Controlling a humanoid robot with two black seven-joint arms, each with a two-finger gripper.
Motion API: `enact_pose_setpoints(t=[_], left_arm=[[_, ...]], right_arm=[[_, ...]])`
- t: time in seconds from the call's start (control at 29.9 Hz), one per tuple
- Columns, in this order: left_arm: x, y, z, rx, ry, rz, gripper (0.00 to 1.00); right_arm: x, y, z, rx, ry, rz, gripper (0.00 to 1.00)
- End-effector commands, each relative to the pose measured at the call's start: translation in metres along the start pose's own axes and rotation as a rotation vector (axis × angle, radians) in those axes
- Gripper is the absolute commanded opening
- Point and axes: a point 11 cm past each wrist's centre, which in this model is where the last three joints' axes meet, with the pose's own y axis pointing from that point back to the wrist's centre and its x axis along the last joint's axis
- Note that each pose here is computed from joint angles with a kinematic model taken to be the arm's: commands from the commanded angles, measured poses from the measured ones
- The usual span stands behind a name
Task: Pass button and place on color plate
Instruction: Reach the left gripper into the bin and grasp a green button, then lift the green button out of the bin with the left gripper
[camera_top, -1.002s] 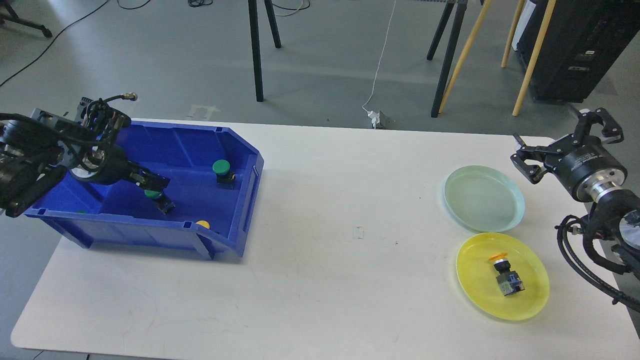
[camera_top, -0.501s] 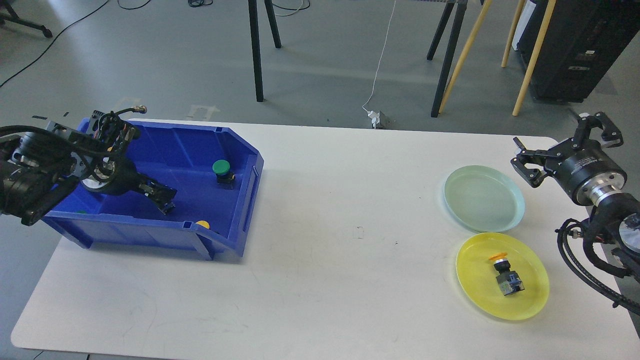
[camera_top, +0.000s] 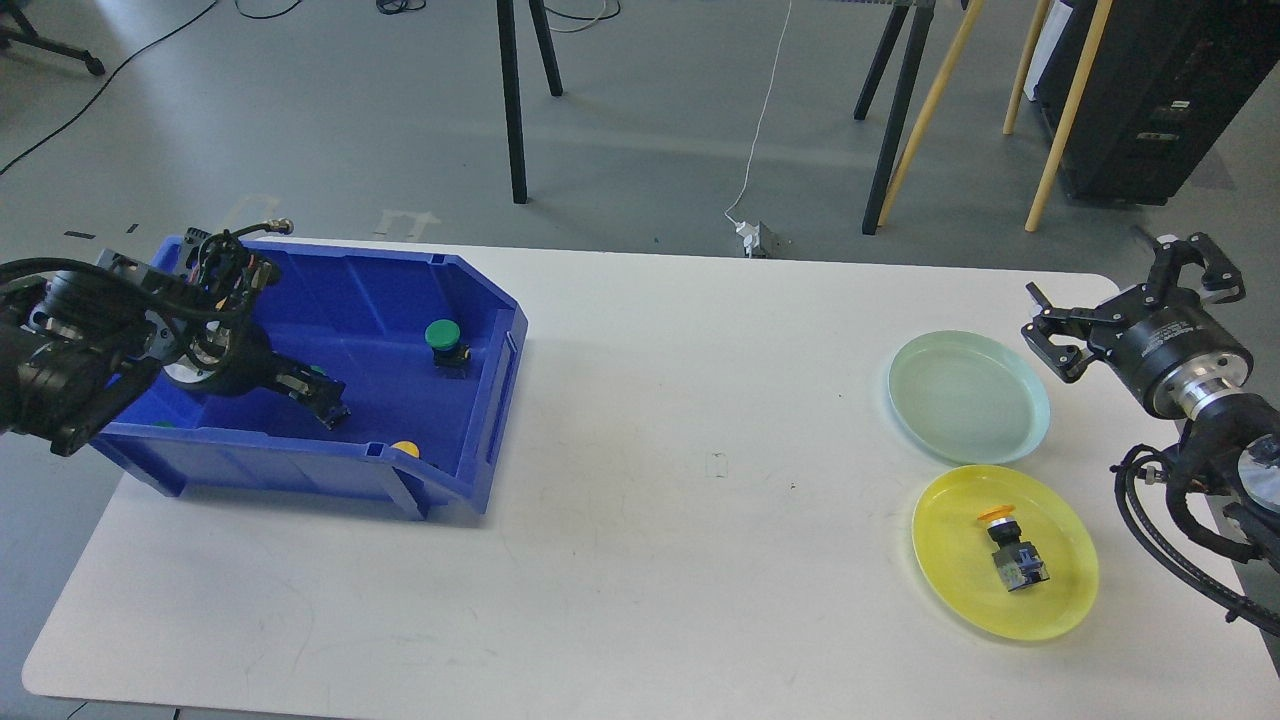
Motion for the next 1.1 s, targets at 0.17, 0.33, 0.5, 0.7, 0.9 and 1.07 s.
enact_pose_setpoints(t=[0.17, 0.33, 0.5, 0.7, 0.9, 1.07], left_arm=[[-0.005, -0.002, 0.000, -0.005, 0.011, -0.006, 0.54], [-0.004, 0.000, -0.002, -0.002, 0.013, -0.003, 0.25], [-0.003, -0.001, 0.001, -0.006, 0.002, -0.005, 0.09], [0.052, 0.044, 0.015, -0.074, -0.066, 0.133, 0.09], [0.118, 0.126, 0.041, -0.274, 0.024, 0.418, 0.10], [0.165, 0.162, 0.102, -0.627, 0.185, 0.620, 0.10]], right_arm=[[0.001, 0.000, 0.000, -0.001, 0.001, 0.004, 1.00], [0.004, 0.002, 0.002, -0.004, -0.001, 0.009, 1.00], [0.007, 0.003, 0.003, -0.006, -0.003, 0.017, 1.00], [0.006, 0.003, -0.001, 0.002, 0.015, 0.014, 1.00], [-0.009, -0.002, -0.011, 0.028, 0.167, -0.034, 1.00], [-0.019, -0.004, -0.012, 0.041, 0.354, -0.077, 1.00]])
